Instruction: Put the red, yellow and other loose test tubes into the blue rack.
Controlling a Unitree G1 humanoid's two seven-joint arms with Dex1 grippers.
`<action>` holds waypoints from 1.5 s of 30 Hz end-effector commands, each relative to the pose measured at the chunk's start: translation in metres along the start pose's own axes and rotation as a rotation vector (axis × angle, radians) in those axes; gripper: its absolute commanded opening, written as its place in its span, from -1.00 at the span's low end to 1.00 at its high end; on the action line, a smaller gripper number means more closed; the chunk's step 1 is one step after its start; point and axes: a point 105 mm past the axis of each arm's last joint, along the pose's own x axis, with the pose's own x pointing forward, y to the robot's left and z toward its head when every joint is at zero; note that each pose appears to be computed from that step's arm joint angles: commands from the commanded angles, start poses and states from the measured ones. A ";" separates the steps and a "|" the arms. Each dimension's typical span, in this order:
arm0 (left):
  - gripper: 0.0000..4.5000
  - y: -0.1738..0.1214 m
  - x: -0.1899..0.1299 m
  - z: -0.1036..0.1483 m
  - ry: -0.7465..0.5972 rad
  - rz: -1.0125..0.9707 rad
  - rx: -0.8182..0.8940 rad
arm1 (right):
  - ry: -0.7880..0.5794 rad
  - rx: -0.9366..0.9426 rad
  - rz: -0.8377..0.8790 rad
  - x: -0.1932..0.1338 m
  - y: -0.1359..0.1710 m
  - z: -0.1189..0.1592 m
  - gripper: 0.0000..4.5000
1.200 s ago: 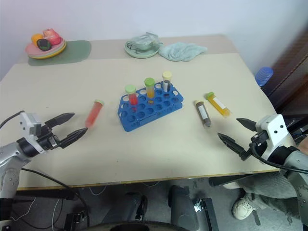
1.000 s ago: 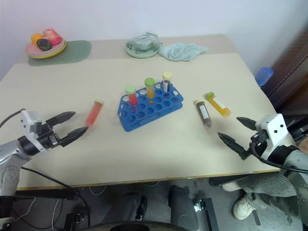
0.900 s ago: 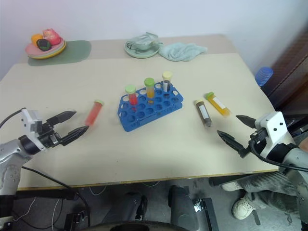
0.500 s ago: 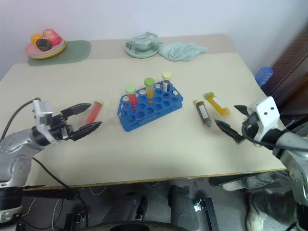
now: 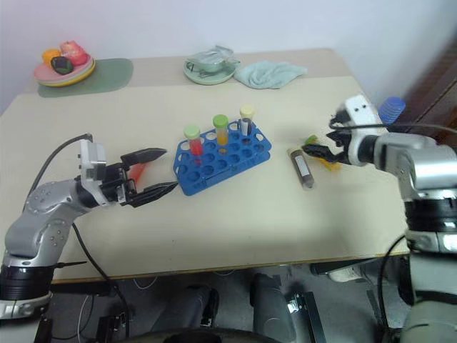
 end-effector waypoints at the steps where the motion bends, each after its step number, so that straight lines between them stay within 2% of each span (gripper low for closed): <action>1: 0.98 -0.003 0.001 0.010 -0.017 -0.007 0.035 | 0.032 0.043 0.057 0.007 0.011 0.007 1.00; 10: 0.98 -0.006 -0.002 0.008 -0.001 0.000 0.037 | 0.141 0.012 0.069 0.019 0.014 -0.007 1.00; 27: 0.98 -0.007 -0.006 0.005 0.003 0.012 0.031 | 0.178 0.002 0.056 0.045 0.012 -0.011 1.00; 37: 0.98 -0.008 -0.011 0.004 0.007 0.032 0.029 | 0.237 -0.086 0.054 0.053 0.010 -0.024 1.00; 40: 1.00 -0.008 -0.013 0.002 0.012 0.035 0.027 | 0.239 -0.099 0.063 0.055 0.011 -0.026 0.64; 45: 1.00 -0.008 -0.015 0.000 0.022 0.037 0.026 | 0.236 -0.114 0.078 0.058 0.015 -0.028 -0.44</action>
